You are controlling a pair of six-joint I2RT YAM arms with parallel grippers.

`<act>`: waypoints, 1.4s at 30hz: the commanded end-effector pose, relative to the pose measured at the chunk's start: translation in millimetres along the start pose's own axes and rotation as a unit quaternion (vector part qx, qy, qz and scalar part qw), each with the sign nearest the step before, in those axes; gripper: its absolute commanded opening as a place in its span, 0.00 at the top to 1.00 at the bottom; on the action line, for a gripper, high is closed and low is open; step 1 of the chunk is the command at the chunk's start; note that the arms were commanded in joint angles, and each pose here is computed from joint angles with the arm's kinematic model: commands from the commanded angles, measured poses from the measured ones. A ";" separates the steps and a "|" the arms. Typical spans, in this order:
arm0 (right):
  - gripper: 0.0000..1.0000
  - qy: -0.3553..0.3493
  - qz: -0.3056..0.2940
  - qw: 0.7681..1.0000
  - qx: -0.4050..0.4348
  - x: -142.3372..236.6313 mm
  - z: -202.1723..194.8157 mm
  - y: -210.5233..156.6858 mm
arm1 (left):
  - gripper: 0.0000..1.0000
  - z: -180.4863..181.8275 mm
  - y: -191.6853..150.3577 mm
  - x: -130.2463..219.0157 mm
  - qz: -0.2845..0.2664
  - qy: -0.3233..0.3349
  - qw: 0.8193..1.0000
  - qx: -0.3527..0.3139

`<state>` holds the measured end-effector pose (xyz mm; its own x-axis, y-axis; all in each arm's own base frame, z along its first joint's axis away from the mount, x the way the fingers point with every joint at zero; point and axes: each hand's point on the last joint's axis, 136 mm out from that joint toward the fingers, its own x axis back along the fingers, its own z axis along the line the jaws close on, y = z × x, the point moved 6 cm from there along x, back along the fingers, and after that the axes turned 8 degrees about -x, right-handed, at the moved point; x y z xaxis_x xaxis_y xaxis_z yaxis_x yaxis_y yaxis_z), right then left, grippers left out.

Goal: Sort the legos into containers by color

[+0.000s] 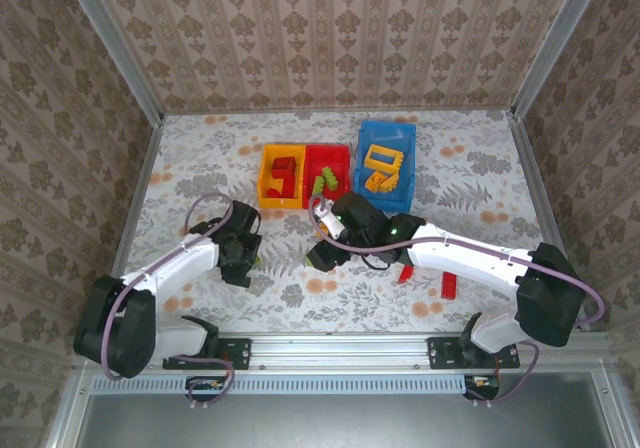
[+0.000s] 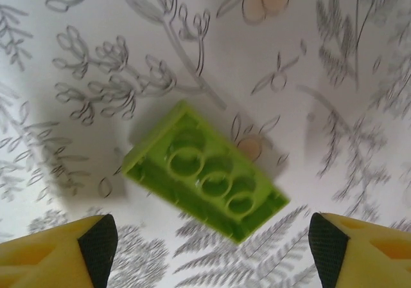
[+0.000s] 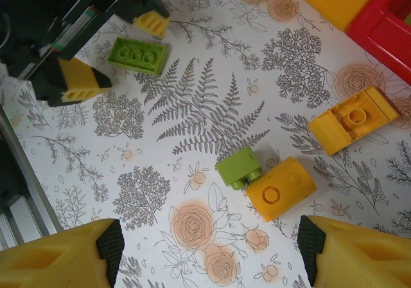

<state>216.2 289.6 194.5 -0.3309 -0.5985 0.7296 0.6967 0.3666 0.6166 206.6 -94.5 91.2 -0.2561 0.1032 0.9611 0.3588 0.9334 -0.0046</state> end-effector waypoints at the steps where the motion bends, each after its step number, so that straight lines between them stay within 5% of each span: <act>1: 0.25 0.017 0.005 1.000 0.009 0.2 7.2 4.4 | 0.18 -6.8 7.0 -9.4 -0.004 -0.013 0.997 0.073; 22: 0.25 0.035 0.009 0.999 0.011 -4.5 13.2 11.7 | 0.48 -6.5 23.2 -33.8 -0.022 0.049 0.991 0.121; 30: 0.26 0.031 0.009 0.999 0.013 -3.9 12.4 12.2 | 0.71 -15.5 25.7 -37.9 -0.016 0.044 0.994 0.097; 35: 0.26 0.007 -0.019 1.000 -0.001 8.5 3.7 21.0 | 0.76 -29.8 28.4 -18.2 -0.029 0.017 0.999 0.030; 42: 0.26 -0.018 -0.161 0.979 -0.124 68.2 -44.0 55.2 | 0.78 -90.0 5.9 39.4 -0.044 -0.067 0.974 -0.211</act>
<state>247.7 260.1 234.8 -0.4568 -0.6283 0.6297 0.7135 0.1640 0.6812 261.5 -99.7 115.5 -0.2851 0.0782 0.9553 0.4741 0.8777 0.0696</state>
